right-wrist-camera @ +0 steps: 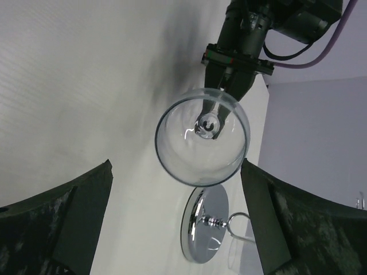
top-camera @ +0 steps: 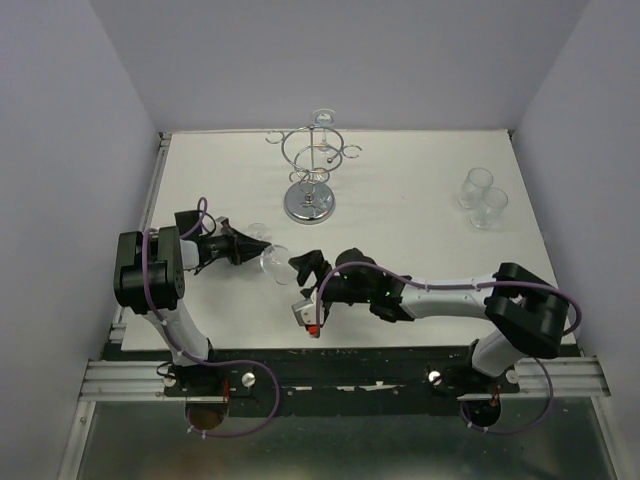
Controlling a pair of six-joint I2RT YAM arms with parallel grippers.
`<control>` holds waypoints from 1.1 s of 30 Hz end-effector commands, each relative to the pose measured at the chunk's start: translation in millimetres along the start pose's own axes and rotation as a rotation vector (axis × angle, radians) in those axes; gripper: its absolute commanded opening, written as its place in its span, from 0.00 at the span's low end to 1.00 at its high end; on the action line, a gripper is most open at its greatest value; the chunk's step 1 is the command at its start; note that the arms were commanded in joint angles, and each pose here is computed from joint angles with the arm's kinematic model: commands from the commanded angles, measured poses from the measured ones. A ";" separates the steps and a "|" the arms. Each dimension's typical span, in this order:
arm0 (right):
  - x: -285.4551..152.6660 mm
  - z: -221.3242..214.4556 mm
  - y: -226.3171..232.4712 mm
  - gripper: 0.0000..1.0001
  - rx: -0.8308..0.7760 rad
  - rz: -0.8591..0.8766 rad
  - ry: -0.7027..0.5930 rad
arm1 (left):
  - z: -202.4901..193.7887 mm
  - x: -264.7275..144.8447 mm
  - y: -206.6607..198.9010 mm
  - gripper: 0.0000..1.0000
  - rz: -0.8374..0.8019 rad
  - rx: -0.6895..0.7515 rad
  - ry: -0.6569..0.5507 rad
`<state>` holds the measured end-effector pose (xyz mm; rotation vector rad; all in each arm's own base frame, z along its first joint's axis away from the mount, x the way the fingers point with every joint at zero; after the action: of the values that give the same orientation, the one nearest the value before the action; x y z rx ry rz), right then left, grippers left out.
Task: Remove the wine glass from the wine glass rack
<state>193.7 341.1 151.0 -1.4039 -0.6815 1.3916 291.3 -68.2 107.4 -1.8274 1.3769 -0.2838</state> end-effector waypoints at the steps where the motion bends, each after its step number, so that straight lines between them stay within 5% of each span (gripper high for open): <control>1: 14.3 6.7 -34.4 1.00 -0.022 -0.126 -0.008 | -15.2 -5.8 -9.6 0.00 -0.026 0.006 0.048; 33: 38.8 -6.7 -37.1 0.92 -0.074 -0.033 0.062 | -12.9 -6.4 -4.7 0.00 -0.029 0.001 0.024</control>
<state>212.8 380.4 165.1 -1.4465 -0.7119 1.3228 287.6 -68.8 112.7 -1.8599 1.3762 -0.2783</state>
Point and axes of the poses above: each gripper's point midway between its finger pads, its own x axis out along the fingers, its own y axis along the line the jaws close on, z = x × y, the point moved 7 cm from there along -x, back along the fingers, and after that the axes turned 13 degrees about -x, right-handed, at the moved point
